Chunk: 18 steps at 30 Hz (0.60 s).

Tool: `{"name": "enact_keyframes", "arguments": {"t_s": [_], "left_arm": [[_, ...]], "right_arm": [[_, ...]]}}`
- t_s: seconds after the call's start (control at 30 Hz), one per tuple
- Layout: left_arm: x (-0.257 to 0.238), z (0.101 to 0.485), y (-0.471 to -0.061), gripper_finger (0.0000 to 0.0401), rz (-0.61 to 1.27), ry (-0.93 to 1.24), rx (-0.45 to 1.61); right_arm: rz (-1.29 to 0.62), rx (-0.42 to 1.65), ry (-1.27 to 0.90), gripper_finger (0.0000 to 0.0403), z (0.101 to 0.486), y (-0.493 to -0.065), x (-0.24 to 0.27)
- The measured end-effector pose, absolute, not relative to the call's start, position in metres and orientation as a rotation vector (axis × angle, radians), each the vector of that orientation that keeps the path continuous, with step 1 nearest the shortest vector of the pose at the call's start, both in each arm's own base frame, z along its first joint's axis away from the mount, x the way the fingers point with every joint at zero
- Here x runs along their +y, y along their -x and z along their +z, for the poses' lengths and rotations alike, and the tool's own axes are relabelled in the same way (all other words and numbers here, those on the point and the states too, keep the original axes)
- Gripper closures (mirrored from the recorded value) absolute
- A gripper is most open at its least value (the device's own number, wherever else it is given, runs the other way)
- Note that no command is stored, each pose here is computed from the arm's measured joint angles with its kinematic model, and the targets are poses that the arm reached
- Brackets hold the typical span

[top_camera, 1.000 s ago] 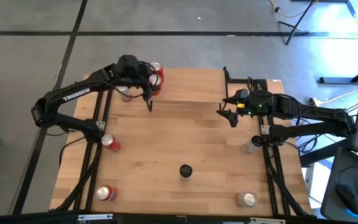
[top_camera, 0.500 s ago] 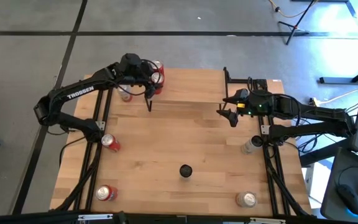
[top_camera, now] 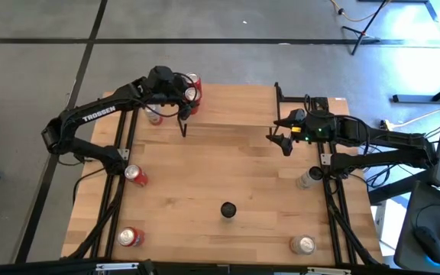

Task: Place canned beverage on shelf
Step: Put the red and black soda can on the shelf aligned with the other red and black soda can

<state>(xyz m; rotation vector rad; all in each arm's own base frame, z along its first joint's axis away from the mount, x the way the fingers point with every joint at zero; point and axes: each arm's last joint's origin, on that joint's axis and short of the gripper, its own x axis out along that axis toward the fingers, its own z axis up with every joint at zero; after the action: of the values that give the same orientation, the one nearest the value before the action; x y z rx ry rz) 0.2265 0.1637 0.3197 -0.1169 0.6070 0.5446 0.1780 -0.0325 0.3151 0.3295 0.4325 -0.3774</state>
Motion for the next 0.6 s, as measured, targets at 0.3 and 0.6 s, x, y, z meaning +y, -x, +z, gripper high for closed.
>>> {"name": "enact_keyframes", "arguments": {"t_s": [0.3, 0.6], "left_arm": [[0.1644, 0.3197, -0.2261, 0.0072, 0.582, 0.14, 0.603], [0.1643, 0.3272, -0.227, 0.0072, 0.572, 0.112, 0.588]], "right_arm": [[-0.388, 0.43, -0.332, 0.0068, 0.3152, -0.1779, -0.0328], [-0.398, 0.421, -0.343, 0.0068, 0.3156, -0.1781, -0.033]]}}
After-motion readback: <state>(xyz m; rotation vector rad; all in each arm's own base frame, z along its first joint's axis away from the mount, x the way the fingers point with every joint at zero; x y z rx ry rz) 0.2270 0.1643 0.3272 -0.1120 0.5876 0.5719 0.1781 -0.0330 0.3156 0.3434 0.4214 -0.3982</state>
